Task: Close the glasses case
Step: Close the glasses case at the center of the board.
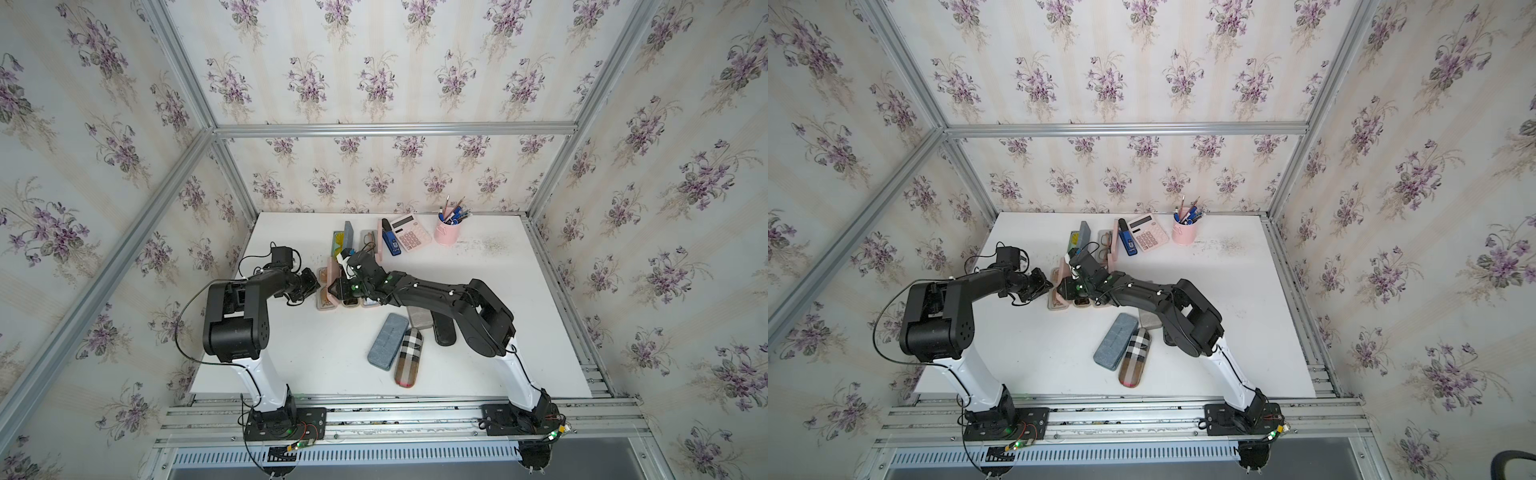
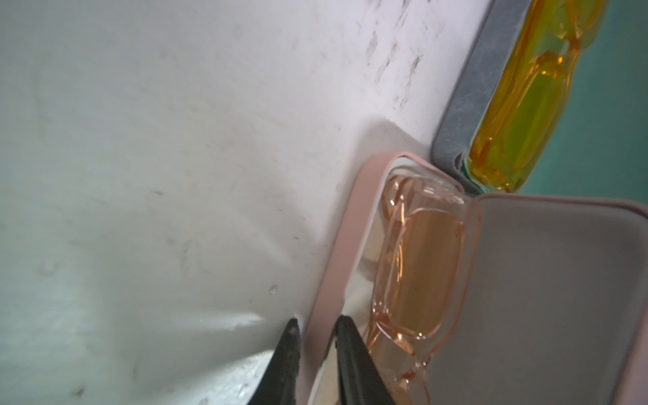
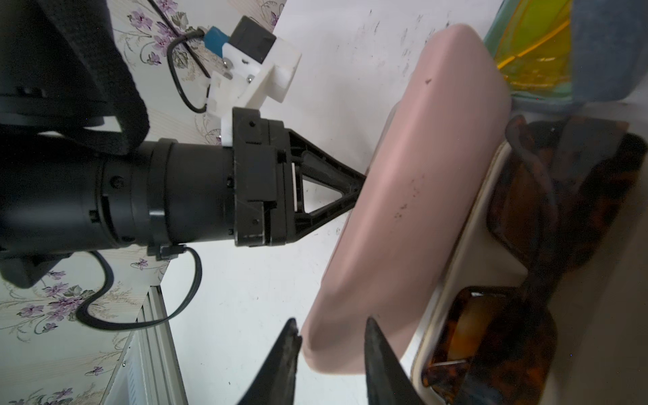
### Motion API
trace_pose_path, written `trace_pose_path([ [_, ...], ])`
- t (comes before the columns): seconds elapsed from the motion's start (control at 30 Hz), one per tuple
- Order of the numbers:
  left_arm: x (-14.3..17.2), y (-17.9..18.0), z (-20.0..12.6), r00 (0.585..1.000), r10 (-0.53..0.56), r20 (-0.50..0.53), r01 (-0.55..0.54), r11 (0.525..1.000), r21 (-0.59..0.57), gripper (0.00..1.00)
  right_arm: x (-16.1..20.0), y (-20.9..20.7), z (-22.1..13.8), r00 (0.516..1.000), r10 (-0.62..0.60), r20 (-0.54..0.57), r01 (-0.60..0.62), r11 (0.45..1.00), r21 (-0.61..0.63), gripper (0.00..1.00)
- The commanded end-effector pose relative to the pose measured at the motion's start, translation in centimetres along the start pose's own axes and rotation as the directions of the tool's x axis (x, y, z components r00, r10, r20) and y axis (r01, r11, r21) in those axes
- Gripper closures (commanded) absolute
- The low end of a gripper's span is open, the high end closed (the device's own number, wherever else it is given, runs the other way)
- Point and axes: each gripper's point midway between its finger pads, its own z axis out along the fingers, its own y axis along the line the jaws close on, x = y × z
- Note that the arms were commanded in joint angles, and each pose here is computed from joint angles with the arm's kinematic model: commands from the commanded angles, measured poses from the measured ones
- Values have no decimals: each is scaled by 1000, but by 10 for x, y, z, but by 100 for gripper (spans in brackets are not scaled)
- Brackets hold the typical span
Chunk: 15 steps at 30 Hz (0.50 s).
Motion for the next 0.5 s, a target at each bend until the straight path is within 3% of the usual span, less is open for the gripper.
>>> trace_pose_path([
  [0.0, 8, 11, 2, 999, -9, -34, 7, 999, -50, 78, 2, 0, 3, 1000, 9, -8, -9, 1000, -2, 68],
  [0.47, 9, 10, 3, 999, 0, -36, -1, 999, -53, 86, 9, 1, 18, 999, 0, -35, 0, 1000, 1, 70],
])
